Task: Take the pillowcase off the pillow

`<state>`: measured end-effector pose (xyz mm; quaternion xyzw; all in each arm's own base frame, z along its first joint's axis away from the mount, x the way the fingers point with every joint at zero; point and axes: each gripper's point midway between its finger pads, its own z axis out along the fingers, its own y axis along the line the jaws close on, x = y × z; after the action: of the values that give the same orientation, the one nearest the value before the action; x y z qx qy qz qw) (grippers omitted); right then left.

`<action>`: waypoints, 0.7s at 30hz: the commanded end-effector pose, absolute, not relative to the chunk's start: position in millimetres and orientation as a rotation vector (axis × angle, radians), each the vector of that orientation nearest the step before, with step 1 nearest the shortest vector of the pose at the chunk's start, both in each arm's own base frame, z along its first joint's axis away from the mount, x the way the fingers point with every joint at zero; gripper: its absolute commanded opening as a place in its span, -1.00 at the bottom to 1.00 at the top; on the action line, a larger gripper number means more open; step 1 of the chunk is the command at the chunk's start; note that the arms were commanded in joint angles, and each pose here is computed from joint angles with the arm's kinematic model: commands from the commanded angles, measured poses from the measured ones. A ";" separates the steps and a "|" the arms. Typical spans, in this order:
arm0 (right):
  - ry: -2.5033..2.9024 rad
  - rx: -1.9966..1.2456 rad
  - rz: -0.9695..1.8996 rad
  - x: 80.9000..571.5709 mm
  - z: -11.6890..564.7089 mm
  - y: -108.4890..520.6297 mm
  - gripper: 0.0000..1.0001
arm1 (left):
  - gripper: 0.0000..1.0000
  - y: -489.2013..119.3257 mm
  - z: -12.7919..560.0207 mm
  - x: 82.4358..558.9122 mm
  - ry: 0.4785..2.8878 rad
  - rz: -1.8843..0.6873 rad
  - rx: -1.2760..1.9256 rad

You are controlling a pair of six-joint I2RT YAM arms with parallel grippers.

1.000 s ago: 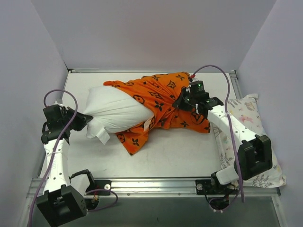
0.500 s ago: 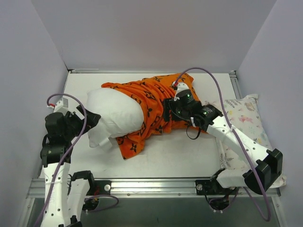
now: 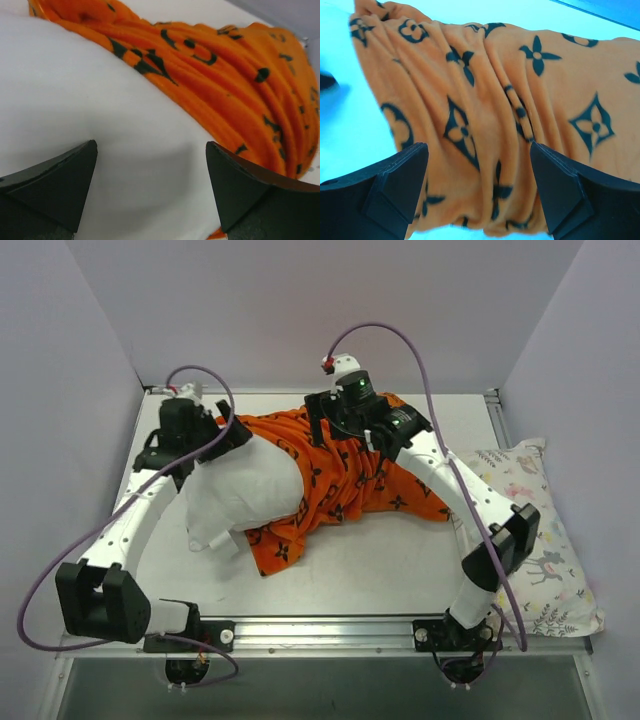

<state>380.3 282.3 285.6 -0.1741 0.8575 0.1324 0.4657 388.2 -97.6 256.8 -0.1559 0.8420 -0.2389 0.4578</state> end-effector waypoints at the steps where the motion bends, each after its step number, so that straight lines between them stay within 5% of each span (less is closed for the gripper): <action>1: 2.110 -0.480 0.228 403.3 275.6 289.8 0.71 | 0.95 -117.6 221.1 387.2 2.126 -0.506 -0.395; 2: 2.128 -0.497 0.217 410.6 263.0 295.5 0.71 | 0.95 -130.6 201.7 377.6 2.172 -0.520 -0.393; 6: 2.134 -0.565 0.185 422.9 251.1 310.2 0.76 | 0.19 -124.2 83.8 309.8 2.352 -0.470 -0.604; 8: 2.125 -0.612 0.161 423.0 248.5 317.5 0.78 | -0.13 -120.3 71.6 296.3 2.306 -0.481 -0.647; 17: 2.046 -0.818 0.160 405.8 245.1 367.0 0.96 | -0.93 -111.0 19.5 257.2 2.329 -0.486 -0.775; 21: 2.015 -0.850 0.137 409.2 243.9 391.1 1.00 | -1.00 -117.9 10.4 255.0 2.340 -0.536 -0.787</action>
<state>400.9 381.8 247.6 -0.3282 0.8259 0.0850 0.4505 331.0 -130.5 127.9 -0.2854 0.7762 -0.3063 0.4714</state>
